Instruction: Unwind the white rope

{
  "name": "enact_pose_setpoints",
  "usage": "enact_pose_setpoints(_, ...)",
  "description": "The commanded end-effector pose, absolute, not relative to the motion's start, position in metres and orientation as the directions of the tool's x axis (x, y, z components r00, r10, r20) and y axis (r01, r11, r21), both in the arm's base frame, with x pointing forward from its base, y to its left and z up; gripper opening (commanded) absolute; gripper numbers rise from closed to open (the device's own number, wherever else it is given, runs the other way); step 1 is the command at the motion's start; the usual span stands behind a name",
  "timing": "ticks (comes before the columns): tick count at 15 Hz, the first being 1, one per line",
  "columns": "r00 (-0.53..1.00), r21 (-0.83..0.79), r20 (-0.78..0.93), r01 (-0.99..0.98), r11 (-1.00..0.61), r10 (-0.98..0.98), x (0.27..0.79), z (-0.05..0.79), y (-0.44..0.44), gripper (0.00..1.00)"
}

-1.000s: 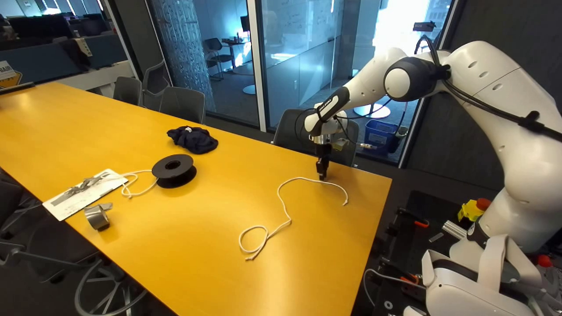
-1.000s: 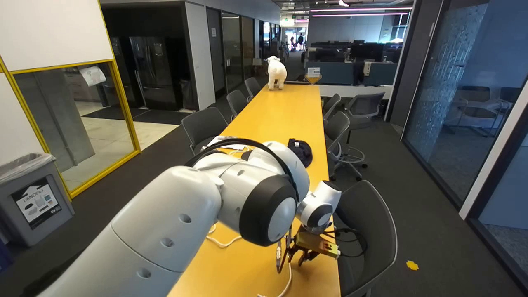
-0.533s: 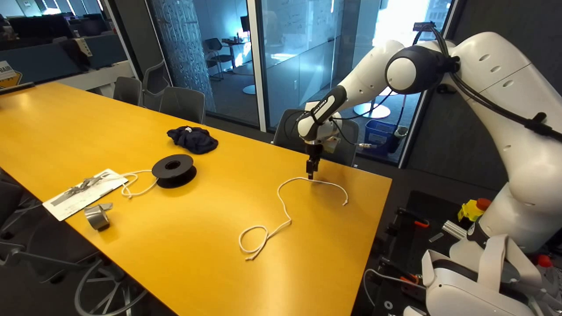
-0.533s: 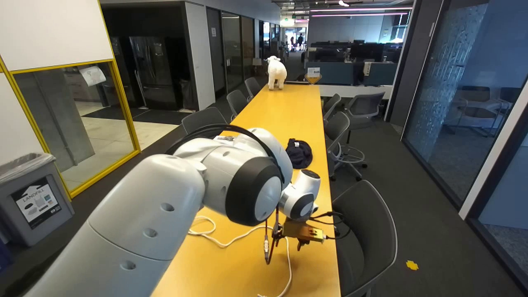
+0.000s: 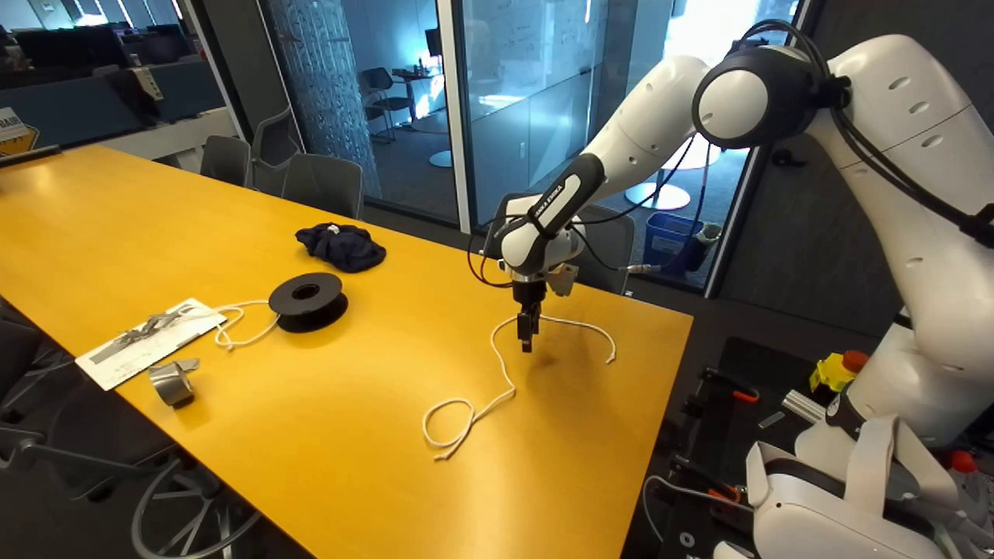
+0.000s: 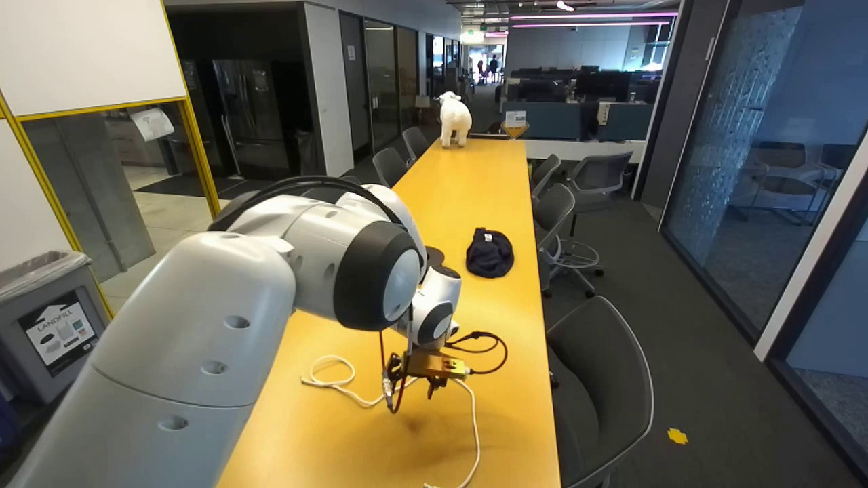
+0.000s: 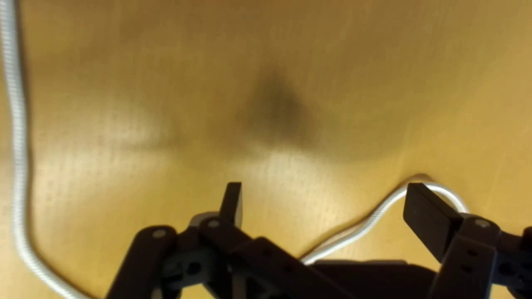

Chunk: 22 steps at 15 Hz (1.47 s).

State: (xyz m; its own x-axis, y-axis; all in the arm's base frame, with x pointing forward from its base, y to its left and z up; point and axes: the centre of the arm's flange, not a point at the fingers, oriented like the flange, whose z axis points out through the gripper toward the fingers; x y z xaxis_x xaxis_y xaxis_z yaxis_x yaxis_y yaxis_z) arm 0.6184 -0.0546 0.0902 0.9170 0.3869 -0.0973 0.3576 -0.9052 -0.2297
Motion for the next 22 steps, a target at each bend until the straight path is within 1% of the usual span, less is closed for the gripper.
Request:
enact_pose_setpoints(1,0.930,-0.234,-0.106,0.320,-0.918,0.351,0.604,0.104,0.008,1.00)
enact_pose_setpoints(6,0.961,-0.232,-0.134,0.206,-0.951,0.241,0.607,0.093,0.080,1.00)
enact_pose_setpoints(10,0.984,-0.182,-0.124,0.102,-0.978,0.126,0.616,0.079,0.115,1.00)
enact_pose_setpoints(16,0.994,-0.127,-0.104,-0.057,-0.990,-0.043,0.631,0.056,0.136,1.00)
enact_pose_setpoints(22,0.992,-0.095,-0.053,-0.116,-0.989,-0.112,0.636,0.045,0.140,1.00)
